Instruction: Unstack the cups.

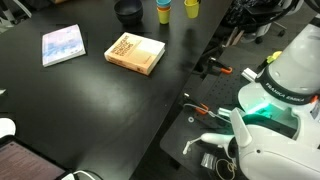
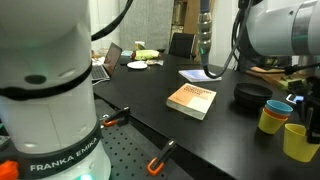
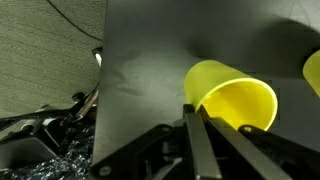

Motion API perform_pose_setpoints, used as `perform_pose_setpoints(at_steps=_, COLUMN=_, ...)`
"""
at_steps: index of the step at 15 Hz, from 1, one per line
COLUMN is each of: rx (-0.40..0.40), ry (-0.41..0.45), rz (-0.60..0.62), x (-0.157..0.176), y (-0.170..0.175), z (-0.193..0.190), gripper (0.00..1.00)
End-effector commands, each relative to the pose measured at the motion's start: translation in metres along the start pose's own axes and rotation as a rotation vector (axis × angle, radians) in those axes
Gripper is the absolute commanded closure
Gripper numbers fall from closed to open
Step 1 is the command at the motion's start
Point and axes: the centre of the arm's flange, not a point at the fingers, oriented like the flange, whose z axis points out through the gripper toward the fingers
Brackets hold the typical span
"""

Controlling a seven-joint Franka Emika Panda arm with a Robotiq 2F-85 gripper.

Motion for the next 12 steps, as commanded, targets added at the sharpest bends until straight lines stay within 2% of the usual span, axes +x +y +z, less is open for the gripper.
perform_pose_setpoints(at_steps=1, rx=0.042, ry=0.036, rz=0.051, x=0.009, y=-0.013, z=0.008, gripper=0.99)
perform_pose_setpoints(at_steps=12, rx=0.062, ry=-0.015, rz=0.140, x=0.017, y=-0.038, z=0.044, gripper=0.99)
